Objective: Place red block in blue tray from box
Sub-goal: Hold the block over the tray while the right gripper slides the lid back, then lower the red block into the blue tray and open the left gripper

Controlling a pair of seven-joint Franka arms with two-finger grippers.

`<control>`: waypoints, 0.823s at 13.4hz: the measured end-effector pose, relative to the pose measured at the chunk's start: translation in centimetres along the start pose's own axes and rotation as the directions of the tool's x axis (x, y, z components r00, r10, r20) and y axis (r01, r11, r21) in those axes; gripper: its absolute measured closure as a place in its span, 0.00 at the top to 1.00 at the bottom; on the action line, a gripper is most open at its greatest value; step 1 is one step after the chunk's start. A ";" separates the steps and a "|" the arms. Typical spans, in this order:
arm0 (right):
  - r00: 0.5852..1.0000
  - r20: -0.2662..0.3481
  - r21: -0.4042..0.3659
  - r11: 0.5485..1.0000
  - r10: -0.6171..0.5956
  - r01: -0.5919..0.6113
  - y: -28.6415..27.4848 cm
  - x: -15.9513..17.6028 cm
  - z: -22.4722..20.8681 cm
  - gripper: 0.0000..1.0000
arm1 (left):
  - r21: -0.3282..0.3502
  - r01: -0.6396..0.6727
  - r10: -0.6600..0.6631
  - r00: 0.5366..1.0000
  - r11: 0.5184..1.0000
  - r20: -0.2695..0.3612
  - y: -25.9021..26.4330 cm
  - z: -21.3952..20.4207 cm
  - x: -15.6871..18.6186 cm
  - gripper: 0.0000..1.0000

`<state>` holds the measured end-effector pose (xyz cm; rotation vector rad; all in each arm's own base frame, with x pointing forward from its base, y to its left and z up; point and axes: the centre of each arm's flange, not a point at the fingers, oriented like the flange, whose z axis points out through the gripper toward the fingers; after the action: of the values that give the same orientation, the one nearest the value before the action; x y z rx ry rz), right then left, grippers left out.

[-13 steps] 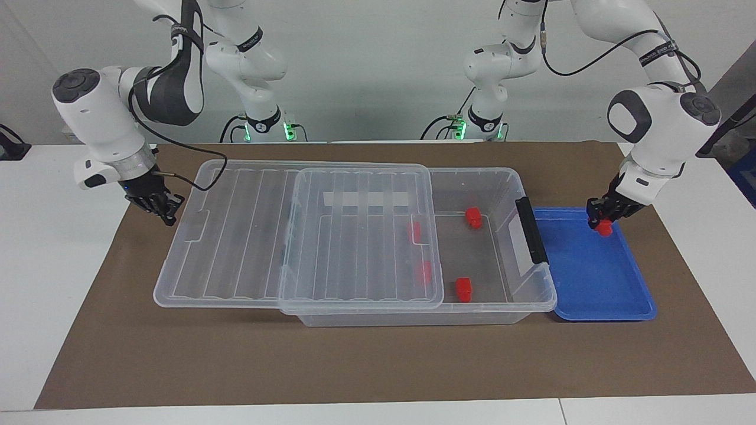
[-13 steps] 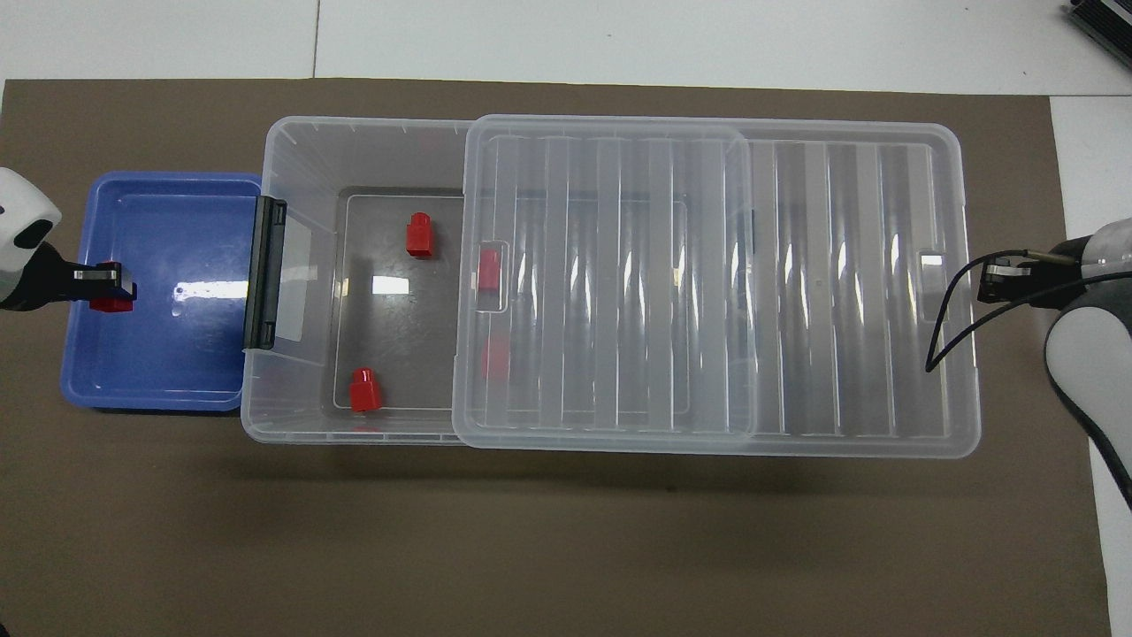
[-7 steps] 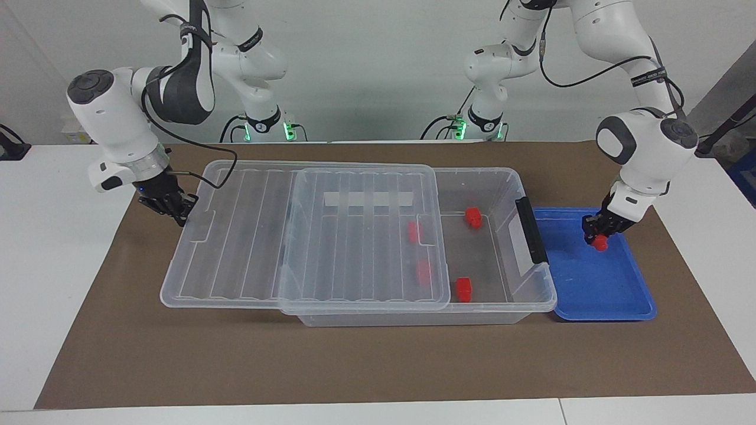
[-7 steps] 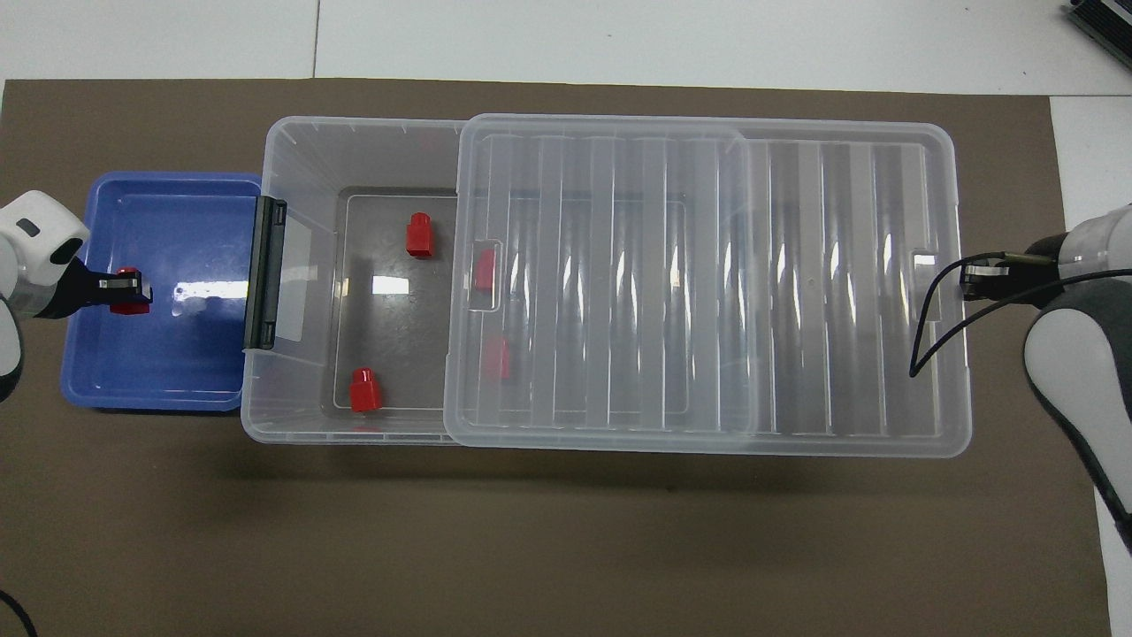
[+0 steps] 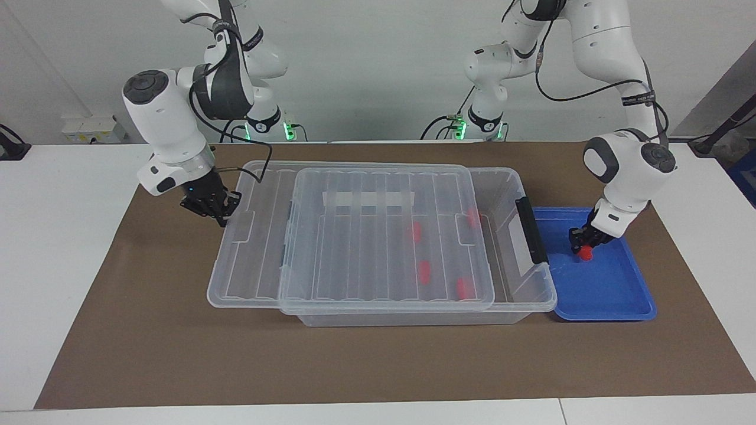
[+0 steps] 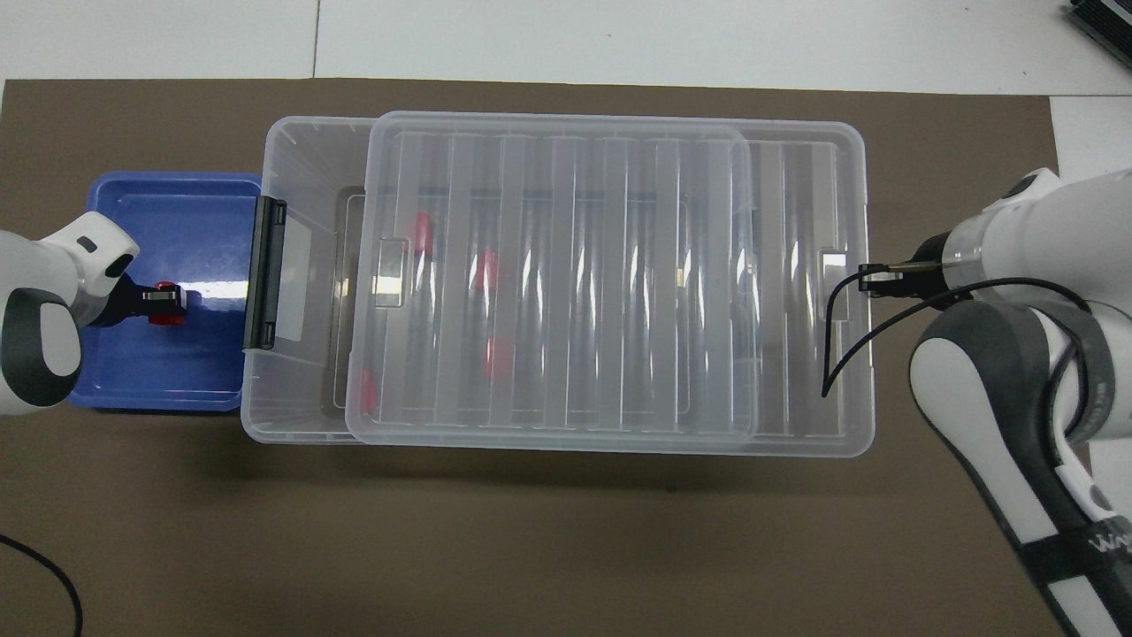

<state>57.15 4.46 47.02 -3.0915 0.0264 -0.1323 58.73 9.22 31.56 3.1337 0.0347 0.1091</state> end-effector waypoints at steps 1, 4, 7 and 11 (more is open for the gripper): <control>1.000 0.001 0.003 1.000 -0.016 0.016 -1.3 -0.1 0.1 0.01 | 0.000 0.000 0.000 1.000 1.000 -0.001 0.0 0.0 0.0 0.34; 1.000 0.005 0.010 1.000 -0.023 0.023 -4.7 -0.7 0.2 0.01 | 0.000 0.002 -0.002 1.000 1.000 0.002 -0.1 0.2 0.0 0.34; 0.999 0.007 0.014 0.999 -0.035 0.035 -7.3 -1.2 0.2 0.01 | 0.000 0.002 -0.002 1.000 1.000 0.008 -0.1 0.6 -0.1 0.34; 0.999 -0.003 0.020 0.999 -0.049 0.049 -9.2 -1.5 0.3 0.01 | -0.001 0.001 -0.001 1.000 1.000 0.009 0.0 0.7 -0.1 0.34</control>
<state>55.79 13.64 47.03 -3.0730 -0.0504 -0.1379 58.66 9.25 30.87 3.1331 0.0363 0.0953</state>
